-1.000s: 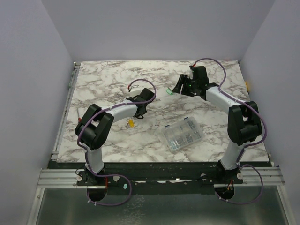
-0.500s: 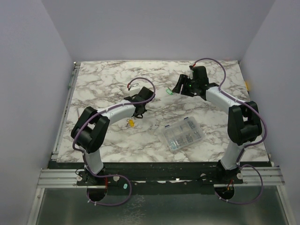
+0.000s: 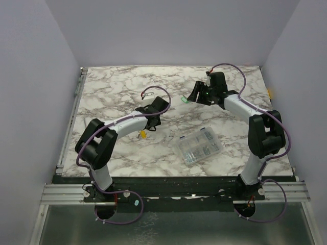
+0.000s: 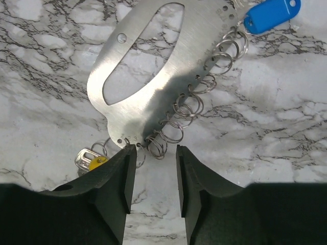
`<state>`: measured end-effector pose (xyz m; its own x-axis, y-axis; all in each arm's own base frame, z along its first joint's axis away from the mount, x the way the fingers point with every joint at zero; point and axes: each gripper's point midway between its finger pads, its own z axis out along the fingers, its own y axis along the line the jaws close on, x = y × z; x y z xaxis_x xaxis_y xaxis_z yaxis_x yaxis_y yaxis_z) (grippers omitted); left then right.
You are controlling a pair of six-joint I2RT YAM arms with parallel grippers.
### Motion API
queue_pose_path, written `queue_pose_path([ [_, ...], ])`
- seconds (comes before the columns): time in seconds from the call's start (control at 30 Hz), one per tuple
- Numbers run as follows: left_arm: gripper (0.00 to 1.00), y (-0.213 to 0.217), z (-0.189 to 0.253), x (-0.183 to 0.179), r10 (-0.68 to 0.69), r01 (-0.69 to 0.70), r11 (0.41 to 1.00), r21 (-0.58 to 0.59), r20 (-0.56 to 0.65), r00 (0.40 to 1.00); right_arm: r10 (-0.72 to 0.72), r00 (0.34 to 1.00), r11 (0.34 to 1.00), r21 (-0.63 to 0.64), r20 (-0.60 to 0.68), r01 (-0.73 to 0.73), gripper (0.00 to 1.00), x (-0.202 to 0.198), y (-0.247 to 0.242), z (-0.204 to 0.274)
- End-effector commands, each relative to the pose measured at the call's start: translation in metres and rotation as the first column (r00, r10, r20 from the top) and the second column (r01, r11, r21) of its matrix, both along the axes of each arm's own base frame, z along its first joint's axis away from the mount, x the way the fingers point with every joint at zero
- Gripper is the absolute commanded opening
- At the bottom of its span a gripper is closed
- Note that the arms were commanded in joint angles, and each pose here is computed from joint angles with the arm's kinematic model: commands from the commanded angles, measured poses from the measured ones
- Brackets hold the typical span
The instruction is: Put the keys on the keyring
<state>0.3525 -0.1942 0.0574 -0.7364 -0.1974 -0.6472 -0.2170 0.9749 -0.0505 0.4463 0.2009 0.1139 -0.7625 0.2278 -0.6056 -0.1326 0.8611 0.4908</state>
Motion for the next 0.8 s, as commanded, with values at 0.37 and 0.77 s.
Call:
queue_pose_path([
  [0.37, 0.31, -0.014, -0.027, -0.005, -0.164, 0.167, 0.976, 0.141, -0.036, 0.986, 0.028, 1.000, 0.999, 0.020, -0.011, -0.028, 0.66, -0.004, 0.008, -0.005],
  [0.77, 0.06, -0.011, -0.026, 0.002, -0.182, 0.182, 0.966, 0.185, -0.014, 0.983, 0.032, 0.999, 0.999, 0.016, -0.022, -0.032, 0.66, -0.003, 0.008, -0.010],
])
